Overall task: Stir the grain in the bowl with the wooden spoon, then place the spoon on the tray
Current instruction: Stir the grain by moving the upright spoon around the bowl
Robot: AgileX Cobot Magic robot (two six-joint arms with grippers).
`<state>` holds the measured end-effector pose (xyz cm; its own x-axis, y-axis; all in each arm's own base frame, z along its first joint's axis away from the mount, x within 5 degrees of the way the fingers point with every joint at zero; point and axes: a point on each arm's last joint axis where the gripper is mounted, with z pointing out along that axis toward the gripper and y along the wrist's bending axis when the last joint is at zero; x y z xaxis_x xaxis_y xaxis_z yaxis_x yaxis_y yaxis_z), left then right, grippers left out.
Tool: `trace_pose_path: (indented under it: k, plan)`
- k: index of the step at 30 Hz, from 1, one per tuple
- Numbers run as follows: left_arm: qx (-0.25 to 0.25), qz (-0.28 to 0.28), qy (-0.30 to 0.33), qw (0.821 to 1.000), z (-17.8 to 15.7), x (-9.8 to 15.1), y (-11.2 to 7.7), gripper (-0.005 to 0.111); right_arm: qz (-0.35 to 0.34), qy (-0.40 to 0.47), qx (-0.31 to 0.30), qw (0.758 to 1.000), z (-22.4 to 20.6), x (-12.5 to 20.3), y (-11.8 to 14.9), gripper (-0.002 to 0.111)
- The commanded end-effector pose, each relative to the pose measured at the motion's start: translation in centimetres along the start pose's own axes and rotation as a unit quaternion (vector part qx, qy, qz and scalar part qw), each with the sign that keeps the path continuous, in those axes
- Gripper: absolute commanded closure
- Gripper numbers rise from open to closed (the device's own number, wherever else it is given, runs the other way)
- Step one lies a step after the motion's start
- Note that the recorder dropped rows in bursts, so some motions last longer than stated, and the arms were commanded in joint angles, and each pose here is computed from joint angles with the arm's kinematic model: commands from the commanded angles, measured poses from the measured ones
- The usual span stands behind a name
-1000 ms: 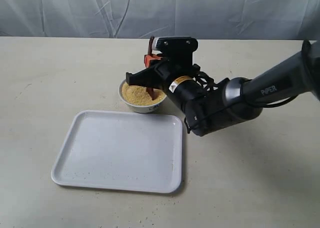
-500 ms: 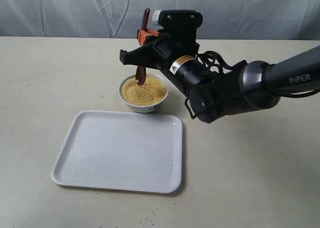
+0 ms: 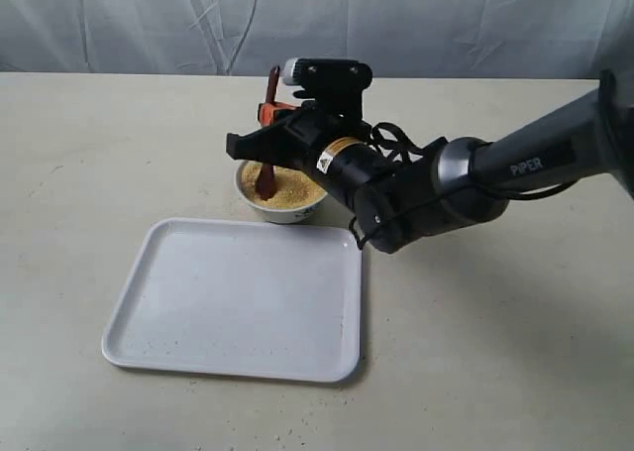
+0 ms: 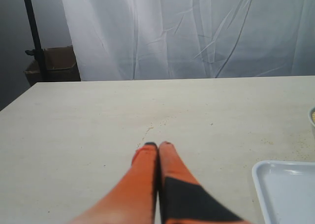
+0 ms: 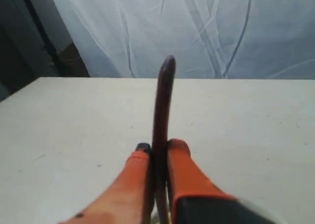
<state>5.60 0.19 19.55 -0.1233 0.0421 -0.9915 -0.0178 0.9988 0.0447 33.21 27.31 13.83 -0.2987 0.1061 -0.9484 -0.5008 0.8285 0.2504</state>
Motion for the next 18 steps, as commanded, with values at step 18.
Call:
trace_pose_path:
  k: [18]
  plan:
    - [0.0, -0.003, -0.003, 1.0, 0.0, 0.1, 0.0, 0.106, -0.063, -0.04, 0.114, 0.991, -1.4, -4.2, -1.4, 0.109]
